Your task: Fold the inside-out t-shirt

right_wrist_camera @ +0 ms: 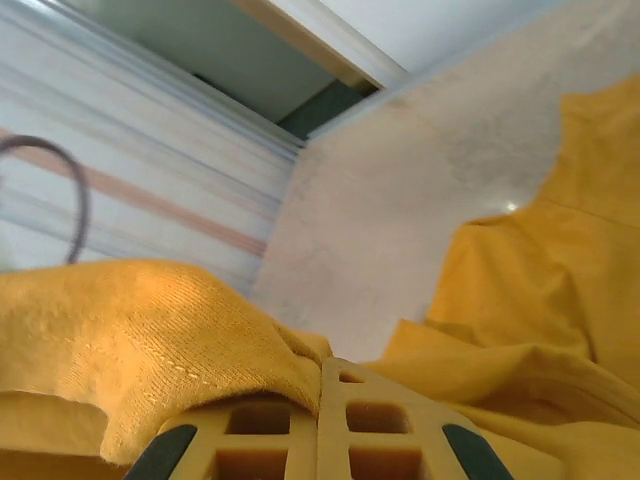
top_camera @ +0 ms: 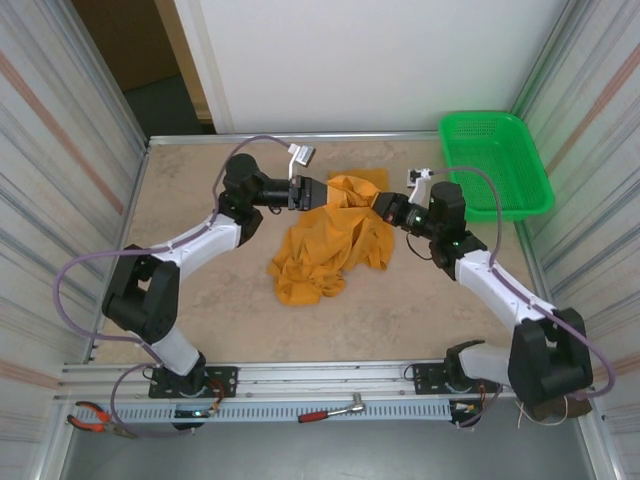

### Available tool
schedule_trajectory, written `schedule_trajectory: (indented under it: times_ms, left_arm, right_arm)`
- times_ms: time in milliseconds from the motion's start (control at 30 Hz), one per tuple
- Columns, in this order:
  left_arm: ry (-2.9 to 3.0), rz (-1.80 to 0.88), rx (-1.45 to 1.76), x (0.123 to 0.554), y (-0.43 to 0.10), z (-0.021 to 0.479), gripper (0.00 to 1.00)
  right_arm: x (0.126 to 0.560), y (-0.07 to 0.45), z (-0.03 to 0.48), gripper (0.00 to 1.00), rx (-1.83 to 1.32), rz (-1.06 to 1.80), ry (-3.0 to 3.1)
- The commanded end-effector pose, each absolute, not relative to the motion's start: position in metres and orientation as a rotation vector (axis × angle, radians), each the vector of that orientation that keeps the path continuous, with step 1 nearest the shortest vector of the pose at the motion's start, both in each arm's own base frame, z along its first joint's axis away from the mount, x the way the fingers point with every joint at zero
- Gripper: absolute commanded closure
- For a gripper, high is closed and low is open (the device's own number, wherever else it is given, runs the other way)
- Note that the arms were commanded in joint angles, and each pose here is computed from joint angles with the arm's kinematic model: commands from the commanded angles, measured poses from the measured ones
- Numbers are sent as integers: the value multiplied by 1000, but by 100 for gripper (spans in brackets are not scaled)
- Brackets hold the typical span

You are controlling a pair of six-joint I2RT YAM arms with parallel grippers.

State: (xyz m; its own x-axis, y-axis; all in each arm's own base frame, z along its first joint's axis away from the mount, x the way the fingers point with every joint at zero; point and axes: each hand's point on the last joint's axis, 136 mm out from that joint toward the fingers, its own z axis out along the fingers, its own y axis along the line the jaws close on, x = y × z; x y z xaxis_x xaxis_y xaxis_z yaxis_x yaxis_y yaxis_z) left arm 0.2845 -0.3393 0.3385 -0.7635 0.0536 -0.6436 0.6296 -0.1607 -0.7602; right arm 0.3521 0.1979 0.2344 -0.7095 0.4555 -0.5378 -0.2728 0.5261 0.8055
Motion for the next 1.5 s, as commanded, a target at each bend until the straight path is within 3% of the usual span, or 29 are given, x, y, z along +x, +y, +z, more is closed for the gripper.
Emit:
schedule_trajectory:
  times_ms: [0, 100, 200, 267, 600, 867, 1233, 1300, 1433, 1467]
  left_arm:
    - [1573, -1999, 999, 256, -340, 369, 100]
    - [1540, -1991, 1006, 255, -341, 376, 100]
    - [1534, -1969, 932, 267, -338, 378, 100]
    - [1526, -1955, 863, 280, -333, 379, 100]
    - [1481, -2010, 747, 303, -323, 377, 100]
    - [1495, -2011, 752, 302, -325, 375, 100]
    - [1488, -2005, 784, 294, -329, 381, 100]
    - [1487, -2007, 787, 293, -329, 382, 100]
    - [1496, -2002, 788, 294, -330, 380, 100]
    - [1503, -1995, 781, 296, -329, 378, 100]
  right_arm:
    - [369, 201, 229, 100, 205, 1236, 2044]
    - [372, 217, 217, 100, 178, 1276, 2104]
    - [365, 230, 210, 67, 127, 1295, 2168]
    - [357, 226, 211, 56, 111, 1262, 2178]
    - [311, 181, 286, 35, -14, 1062, 2042]
    - [319, 204, 315, 32, -191, 945, 2023]
    - [359, 230, 297, 38, -281, 768, 2106]
    - [364, 230, 292, 45, -289, 747, 2120]
    - [360, 226, 297, 96, -316, 743, 2123]
    - [357, 225, 302, 100, -324, 749, 2116]
